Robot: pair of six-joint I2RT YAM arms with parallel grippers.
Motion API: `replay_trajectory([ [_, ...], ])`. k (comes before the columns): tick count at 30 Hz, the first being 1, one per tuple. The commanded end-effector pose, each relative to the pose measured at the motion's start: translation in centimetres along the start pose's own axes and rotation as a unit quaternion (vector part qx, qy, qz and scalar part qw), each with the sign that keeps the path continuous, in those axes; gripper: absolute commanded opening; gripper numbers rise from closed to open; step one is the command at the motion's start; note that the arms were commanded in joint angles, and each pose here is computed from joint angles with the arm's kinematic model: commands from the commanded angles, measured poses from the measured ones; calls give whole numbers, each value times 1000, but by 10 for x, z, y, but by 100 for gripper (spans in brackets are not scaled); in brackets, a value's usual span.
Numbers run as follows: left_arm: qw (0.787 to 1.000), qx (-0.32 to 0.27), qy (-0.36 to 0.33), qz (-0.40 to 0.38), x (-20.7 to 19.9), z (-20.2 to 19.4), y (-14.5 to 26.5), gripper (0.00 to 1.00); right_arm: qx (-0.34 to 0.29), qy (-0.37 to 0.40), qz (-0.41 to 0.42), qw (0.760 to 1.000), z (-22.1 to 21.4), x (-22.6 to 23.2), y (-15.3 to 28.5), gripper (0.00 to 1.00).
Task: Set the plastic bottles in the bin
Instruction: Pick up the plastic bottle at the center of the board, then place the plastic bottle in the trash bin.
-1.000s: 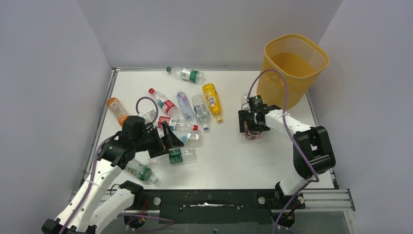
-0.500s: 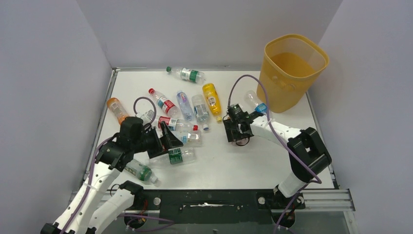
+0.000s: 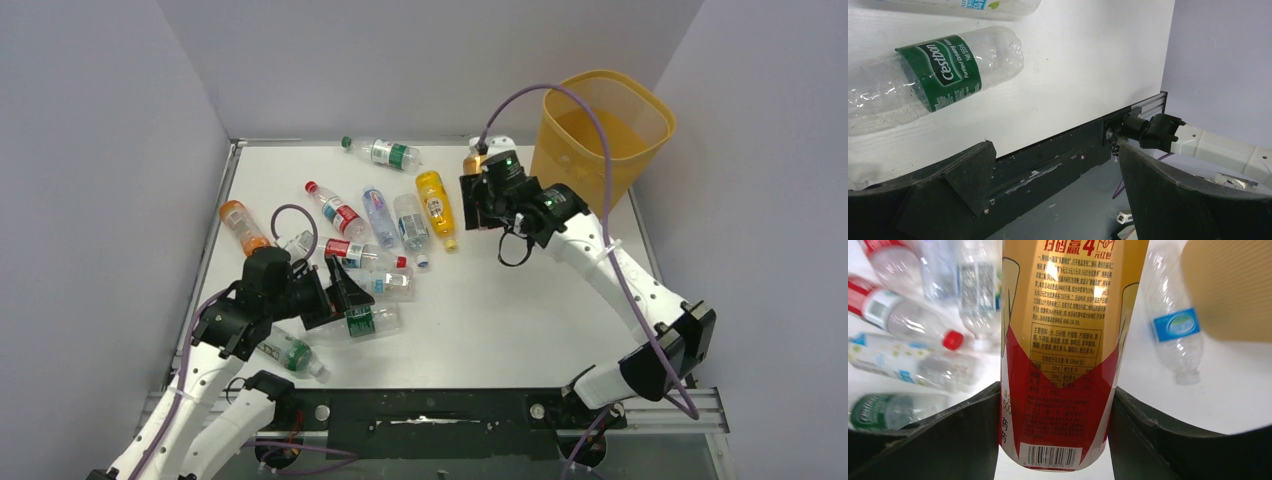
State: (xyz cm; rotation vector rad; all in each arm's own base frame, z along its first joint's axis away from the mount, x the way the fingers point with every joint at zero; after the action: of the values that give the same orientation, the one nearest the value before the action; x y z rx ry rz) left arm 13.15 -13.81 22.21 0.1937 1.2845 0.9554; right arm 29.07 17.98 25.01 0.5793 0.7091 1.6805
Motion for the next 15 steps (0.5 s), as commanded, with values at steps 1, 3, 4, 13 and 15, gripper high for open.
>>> replay_trajectory([
  [1, 1000, -14, -10, -16, -5, 3, 2, 97, -93, -8, -14, 996, 59, -23, 59, 47],
  [3, 1000, -16, -11, -16, -5, 3, 3, 97, -124, -19, -15, 992, 83, -40, 76, 48],
  [4, 1000, -17, -10, -17, -5, 2, 3, 97, -141, -25, -16, 990, 94, -50, 85, 49],
  [13, 1000, -16, -7, -19, -1, -2, 4, 97, -256, -67, -45, 963, 156, -118, 140, 51],
  [15, 1000, -15, -8, -17, -1, -3, 5, 97, -261, -77, -56, 961, 160, -132, 140, 52],
])
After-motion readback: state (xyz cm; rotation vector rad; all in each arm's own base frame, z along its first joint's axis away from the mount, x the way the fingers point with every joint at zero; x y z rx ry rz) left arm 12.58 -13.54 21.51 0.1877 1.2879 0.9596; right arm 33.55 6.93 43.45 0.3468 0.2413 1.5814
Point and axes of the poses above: each gripper's point midway between its finger pads, its own y axis back along the fingers, its own x axis along the line the jaws close on, z = x × y, the point moved 5 cm from there along y, back along the fingers
